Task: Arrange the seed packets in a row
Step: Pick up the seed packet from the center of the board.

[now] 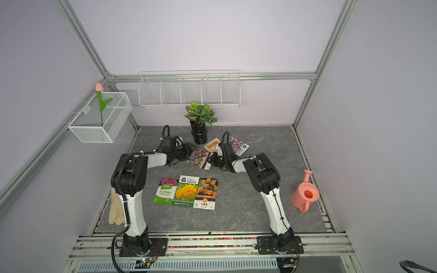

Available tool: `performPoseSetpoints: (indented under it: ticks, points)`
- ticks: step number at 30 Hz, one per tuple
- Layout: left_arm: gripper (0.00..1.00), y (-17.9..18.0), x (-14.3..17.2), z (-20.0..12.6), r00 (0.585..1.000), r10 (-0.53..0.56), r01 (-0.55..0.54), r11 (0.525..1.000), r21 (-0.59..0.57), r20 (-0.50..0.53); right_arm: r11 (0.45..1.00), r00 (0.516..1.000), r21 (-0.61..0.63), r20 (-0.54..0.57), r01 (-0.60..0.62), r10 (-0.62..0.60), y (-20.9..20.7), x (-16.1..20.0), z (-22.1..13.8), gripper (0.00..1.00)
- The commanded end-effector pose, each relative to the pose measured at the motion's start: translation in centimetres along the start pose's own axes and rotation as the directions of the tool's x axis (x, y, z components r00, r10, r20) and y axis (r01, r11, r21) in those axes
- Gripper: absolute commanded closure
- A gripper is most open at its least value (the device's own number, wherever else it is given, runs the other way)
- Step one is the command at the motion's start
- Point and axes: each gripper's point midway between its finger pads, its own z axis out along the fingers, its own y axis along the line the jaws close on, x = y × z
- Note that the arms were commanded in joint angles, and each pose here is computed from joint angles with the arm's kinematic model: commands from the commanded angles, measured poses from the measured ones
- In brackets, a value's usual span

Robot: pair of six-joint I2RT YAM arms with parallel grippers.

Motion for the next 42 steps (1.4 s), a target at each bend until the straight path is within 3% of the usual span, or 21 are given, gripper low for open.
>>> performPoseSetpoints:
  ticks: [1, 7, 15, 22, 27, 29, 32, 35, 37, 40, 42]
  points:
    - [0.19, -2.9, 0.7, -1.3, 1.0, 0.027, -0.027, 0.998, 0.059, -0.01, 0.995, 0.996, -0.074, 0.061, 0.072, -0.068, 2.6, -1.6, -1.8, 0.93]
    - [0.07, -6.4, 2.8, -3.2, 0.997, 0.076, -0.076, 0.993, 0.091, 0.002, 0.978, 0.971, -0.124, 0.192, 0.17, -0.144, 5.3, -2.3, -6.6, 0.93]
    - [0.03, -10.8, 7.9, -4.3, 0.994, 0.111, -0.105, 0.977, 0.186, -0.02, 0.959, 0.909, -0.161, 0.388, 0.232, -0.155, 8.1, -2.3, -13.3, 0.93]
    - [0.03, -14.6, 8.3, -4.8, 0.994, 0.099, -0.108, 0.935, 0.339, 0.043, 0.952, 0.87, -0.216, 0.485, 0.217, -0.088, 9.6, -1.8, -16.8, 0.93]
    - [0.06, -17.0, 8.2, -5.4, 0.99, 0.101, -0.131, 0.904, 0.407, 0.093, 0.952, 0.873, -0.215, 0.48, 0.219, -0.092, 10.2, -0.7, -17.9, 0.93]
    - [0.12, -18.6, 7.9, -6.2, 0.987, 0.095, -0.144, 0.867, 0.476, 0.127, 0.951, 0.874, -0.216, 0.476, 0.221, -0.095, 10.3, 0.1, -18.0, 0.93]
    - [0.35, -20.7, 7.7, -6.9, 0.989, 0.074, -0.135, 0.802, 0.581, 0.129, 0.954, 0.878, -0.201, 0.467, 0.224, -0.107, 10.1, 1.1, -17.8, 0.93]
    - [0.77, -21.3, 7.8, -7.2, 0.992, 0.05, -0.113, 0.766, 0.633, 0.116, 0.956, 0.881, -0.188, 0.458, 0.224, -0.116, 9.8, 1.9, -17.8, 0.91]
    - [1.0, -21.4, 8.1, -7.5, 0.993, 0.05, -0.109, 0.75, 0.652, 0.109, 0.957, 0.884, -0.181, 0.45, 0.227, -0.125, 9.7, 2.3, -18.0, 0.78]
    - [1.0, -21.4, 8.7, -7.8, 0.993, 0.076, -0.116, 0.752, 0.648, 0.089, 0.959, 0.889, -0.151, 0.431, 0.24, -0.154, 9.4, 2.9, -18.5, 0.44]
    - [1.0, -21.3, 9.5, -7.9, 0.991, 0.123, -0.134, 0.764, 0.631, 0.06, 0.963, 0.9, -0.119, 0.397, 0.243, -0.178, 9.0, 3.3, -19.0, 0.3]
